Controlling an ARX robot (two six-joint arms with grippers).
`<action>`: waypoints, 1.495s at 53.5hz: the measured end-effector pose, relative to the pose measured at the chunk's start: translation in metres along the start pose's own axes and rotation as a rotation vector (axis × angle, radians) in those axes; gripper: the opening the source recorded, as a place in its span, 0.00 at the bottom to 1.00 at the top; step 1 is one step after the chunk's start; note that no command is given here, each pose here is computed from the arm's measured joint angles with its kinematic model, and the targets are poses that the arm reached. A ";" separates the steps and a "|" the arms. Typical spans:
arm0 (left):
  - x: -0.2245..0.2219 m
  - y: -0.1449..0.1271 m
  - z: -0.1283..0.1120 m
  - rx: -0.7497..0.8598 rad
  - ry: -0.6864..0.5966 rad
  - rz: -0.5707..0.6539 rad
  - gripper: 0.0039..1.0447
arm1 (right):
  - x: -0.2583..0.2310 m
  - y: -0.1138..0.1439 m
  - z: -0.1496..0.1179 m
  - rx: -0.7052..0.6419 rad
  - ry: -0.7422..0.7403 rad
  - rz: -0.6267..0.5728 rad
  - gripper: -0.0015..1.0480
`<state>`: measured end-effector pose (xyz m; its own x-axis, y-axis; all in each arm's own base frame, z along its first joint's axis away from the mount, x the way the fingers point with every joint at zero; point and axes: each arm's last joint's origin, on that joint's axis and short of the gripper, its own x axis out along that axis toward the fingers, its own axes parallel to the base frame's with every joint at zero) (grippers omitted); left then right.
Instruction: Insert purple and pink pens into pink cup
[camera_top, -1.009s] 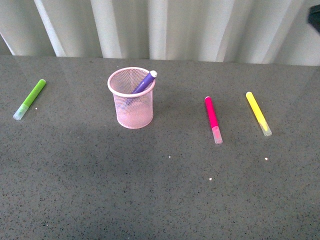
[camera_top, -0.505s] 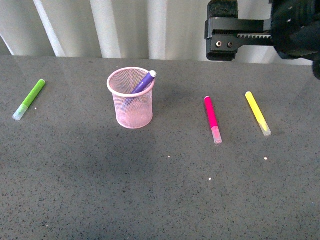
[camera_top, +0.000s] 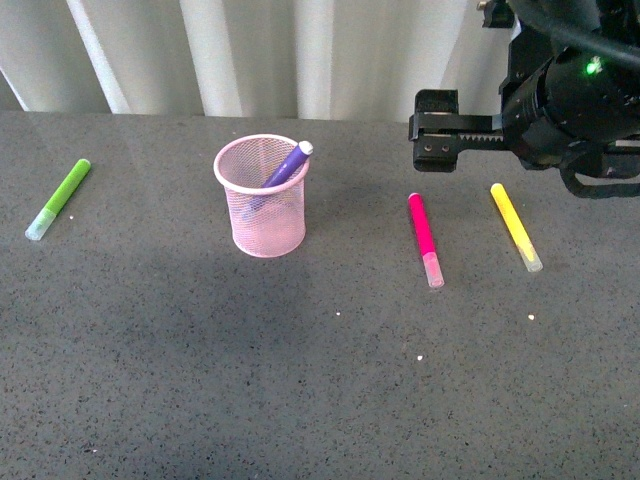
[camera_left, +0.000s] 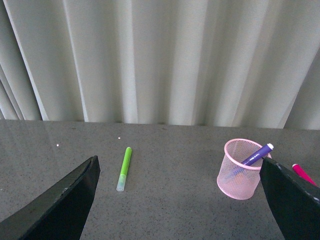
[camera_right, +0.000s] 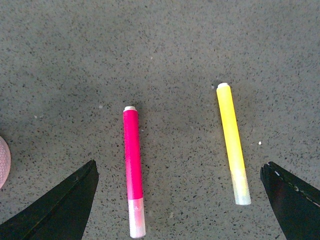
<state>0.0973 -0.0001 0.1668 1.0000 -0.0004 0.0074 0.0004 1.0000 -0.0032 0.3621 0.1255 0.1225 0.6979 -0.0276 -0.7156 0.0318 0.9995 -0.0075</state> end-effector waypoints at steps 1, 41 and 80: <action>0.000 0.000 0.000 0.000 0.000 0.000 0.94 | 0.001 0.000 -0.001 0.002 0.002 -0.001 0.93; 0.000 0.000 0.000 0.000 0.000 0.000 0.94 | 0.071 0.028 -0.006 0.007 0.076 0.000 0.93; 0.000 0.000 0.000 0.000 0.000 0.000 0.94 | 0.110 0.026 -0.026 0.009 0.119 -0.014 0.93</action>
<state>0.0973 -0.0001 0.1668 1.0000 -0.0004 0.0074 0.0004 1.0000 -0.0032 0.4211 0.1493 0.0257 0.6077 -0.0391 -0.7932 0.0478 0.9988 -0.0126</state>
